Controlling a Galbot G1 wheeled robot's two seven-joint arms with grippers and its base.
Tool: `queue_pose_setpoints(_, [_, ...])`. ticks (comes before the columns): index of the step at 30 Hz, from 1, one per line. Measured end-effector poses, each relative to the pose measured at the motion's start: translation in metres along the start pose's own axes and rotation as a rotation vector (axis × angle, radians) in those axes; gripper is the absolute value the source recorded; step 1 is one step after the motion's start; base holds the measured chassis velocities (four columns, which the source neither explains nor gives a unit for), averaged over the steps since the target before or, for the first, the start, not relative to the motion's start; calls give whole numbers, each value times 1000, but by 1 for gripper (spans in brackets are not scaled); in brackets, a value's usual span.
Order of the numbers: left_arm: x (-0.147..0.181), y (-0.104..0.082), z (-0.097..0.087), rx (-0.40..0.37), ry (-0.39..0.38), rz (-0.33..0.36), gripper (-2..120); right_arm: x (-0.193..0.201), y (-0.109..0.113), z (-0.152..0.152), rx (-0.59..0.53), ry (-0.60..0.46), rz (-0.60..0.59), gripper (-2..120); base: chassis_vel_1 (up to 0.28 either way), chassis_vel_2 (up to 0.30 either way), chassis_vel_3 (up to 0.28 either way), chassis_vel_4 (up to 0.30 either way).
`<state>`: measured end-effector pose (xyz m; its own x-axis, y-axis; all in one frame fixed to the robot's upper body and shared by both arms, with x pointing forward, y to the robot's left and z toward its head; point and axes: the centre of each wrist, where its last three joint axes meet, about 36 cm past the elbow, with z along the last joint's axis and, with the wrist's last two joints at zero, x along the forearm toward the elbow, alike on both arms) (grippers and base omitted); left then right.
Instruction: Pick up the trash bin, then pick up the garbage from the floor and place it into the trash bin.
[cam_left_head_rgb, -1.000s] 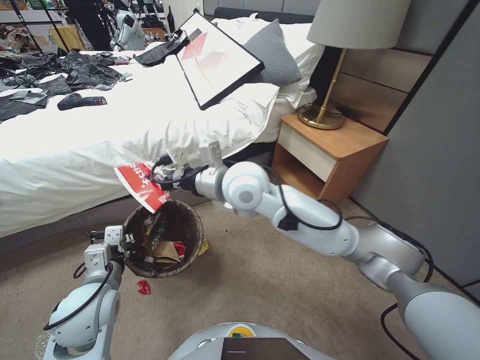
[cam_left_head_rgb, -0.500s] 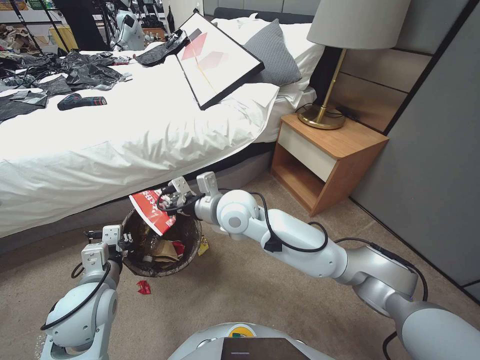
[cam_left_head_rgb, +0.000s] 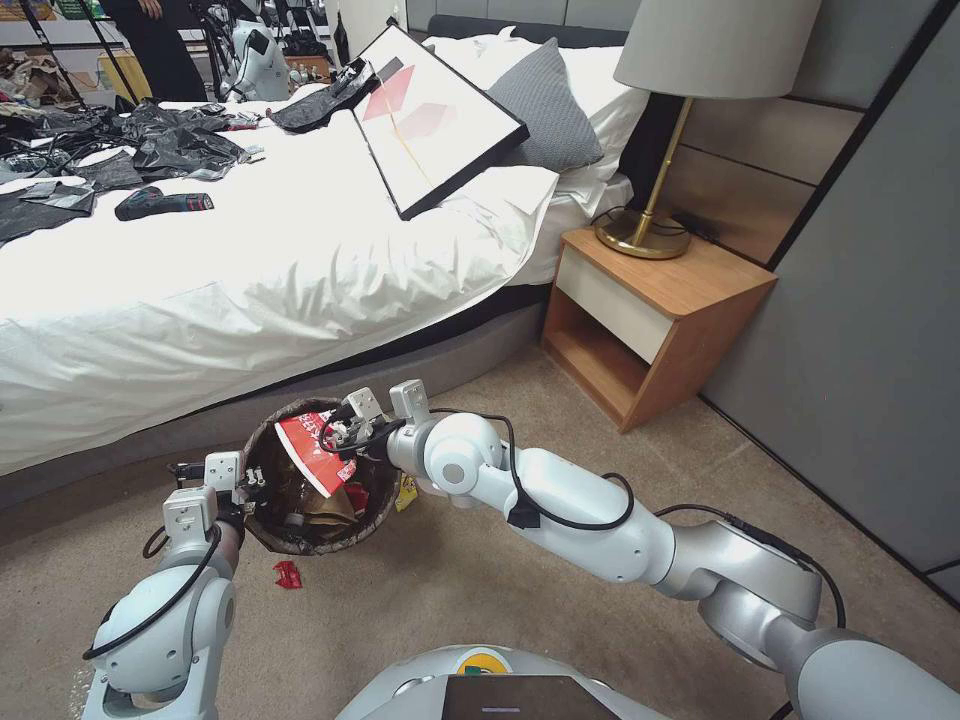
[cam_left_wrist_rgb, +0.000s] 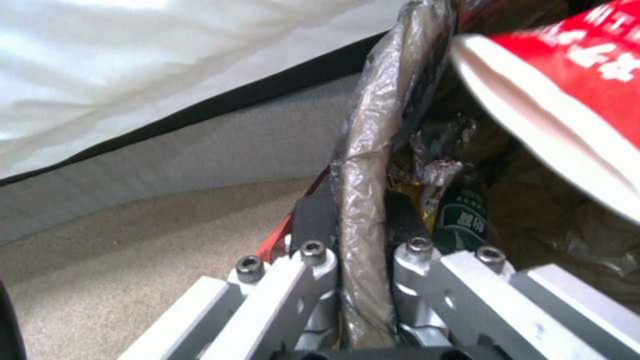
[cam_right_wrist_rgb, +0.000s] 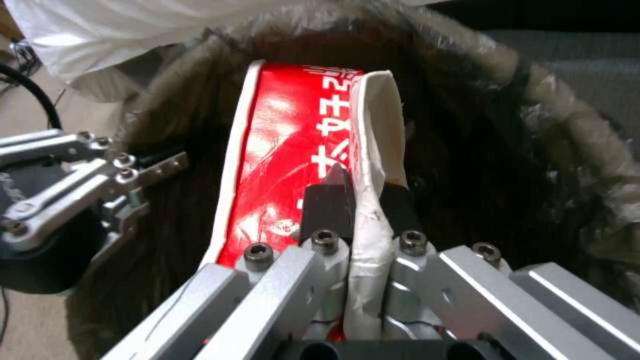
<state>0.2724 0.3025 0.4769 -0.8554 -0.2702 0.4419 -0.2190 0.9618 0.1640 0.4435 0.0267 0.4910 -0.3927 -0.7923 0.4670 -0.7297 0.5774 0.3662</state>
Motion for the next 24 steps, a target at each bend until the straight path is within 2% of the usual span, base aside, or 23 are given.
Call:
queue_pose_setpoints(4, [0,0,0,2,-1,1,4,-9,-3,6,14,7,26,3,0,0,0,0])
queue_pose_setpoints(7, [0,1,0,2,0,-2,4,-15,-4,10,19,5,54,17,0,0,0,0])
queue_pose_setpoints(8, [0,1,0,2,0,-2,4,-15,-4,10,19,5,54,17,0,0,0,0])
queue_pose_setpoints(11, [-1,1,1,3,1,-2,4,-17,-5,12,18,-20,71,32,0,0,0,0])
queue_pose_setpoints(12, [-1,1,1,3,1,-2,4,-17,-5,12,18,-20,71,32,0,0,0,0])
queue_pose_setpoints(15, [-1,1,1,4,-1,0,4,-18,-4,12,20,-41,79,46,0,0,0,0])
queue_pose_setpoints(17, [-1,1,1,5,-1,0,4,-18,-4,12,22,-46,81,51,0,0,0,0])
queue_pose_setpoints(19, [-1,1,1,6,-2,2,4,-17,-3,10,24,-68,82,63,0,0,0,0])
queue_pose_setpoints(20, [-1,1,1,6,-2,2,4,-17,-3,10,24,-68,82,63,0,0,0,0])
queue_pose_setpoints(24, [-1,1,0,6,-3,6,4,-10,0,-1,38,-127,84,77,0,0,0,0])
